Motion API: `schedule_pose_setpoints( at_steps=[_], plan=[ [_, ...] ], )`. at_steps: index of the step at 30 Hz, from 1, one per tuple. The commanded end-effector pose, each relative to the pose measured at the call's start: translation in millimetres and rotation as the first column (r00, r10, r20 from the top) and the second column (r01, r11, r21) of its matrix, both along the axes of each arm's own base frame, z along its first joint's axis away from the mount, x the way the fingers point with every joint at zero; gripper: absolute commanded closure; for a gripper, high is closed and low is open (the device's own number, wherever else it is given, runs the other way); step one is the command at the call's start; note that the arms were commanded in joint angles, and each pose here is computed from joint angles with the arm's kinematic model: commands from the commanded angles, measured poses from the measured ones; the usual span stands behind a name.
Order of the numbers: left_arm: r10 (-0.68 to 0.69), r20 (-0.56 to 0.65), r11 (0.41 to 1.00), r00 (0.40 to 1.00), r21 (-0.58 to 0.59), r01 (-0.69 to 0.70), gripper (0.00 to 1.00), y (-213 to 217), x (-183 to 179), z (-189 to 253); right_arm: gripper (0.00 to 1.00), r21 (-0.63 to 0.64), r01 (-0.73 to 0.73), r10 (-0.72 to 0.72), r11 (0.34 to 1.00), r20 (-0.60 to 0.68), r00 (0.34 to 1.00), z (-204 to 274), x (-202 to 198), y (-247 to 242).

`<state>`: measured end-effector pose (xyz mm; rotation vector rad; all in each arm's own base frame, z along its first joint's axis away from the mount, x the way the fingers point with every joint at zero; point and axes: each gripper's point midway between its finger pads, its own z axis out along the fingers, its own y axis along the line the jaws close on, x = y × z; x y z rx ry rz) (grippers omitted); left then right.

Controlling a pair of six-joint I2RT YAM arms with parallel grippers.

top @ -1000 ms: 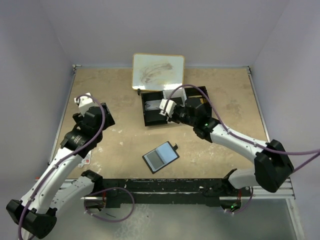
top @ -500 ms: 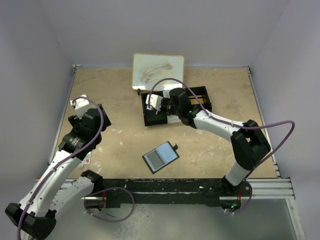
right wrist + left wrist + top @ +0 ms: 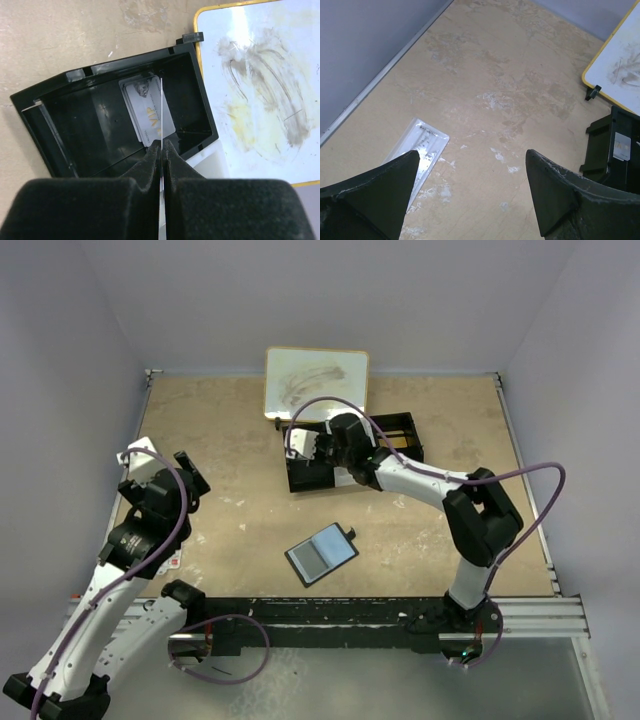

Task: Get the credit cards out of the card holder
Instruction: Place the credit card in the storage box.

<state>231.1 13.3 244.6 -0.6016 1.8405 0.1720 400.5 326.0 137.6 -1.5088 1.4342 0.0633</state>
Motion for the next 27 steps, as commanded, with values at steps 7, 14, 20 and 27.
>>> schedule_pose_setpoints(
  at_steps=[7,14,20,27],
  plan=[
    [0.038,0.014,0.999,0.999,-0.003,-0.038,0.15,5,1,2,1.00,0.016,-0.005,0.004,1.000,0.058,0.998,9,31,19],
    [0.038,0.013,0.999,0.999,-0.001,-0.038,0.15,5,1,2,1.00,-0.029,0.012,-0.010,0.999,0.073,0.997,-4,46,22],
    [0.039,0.013,0.999,0.999,0.001,-0.039,0.15,5,1,2,0.99,-0.089,0.032,-0.025,0.996,0.074,0.997,-20,61,25],
    [0.046,0.014,0.999,0.999,0.005,-0.046,0.15,6,1,3,0.97,-0.142,0.042,-0.025,0.989,0.114,0.993,-25,73,24]
  ],
)
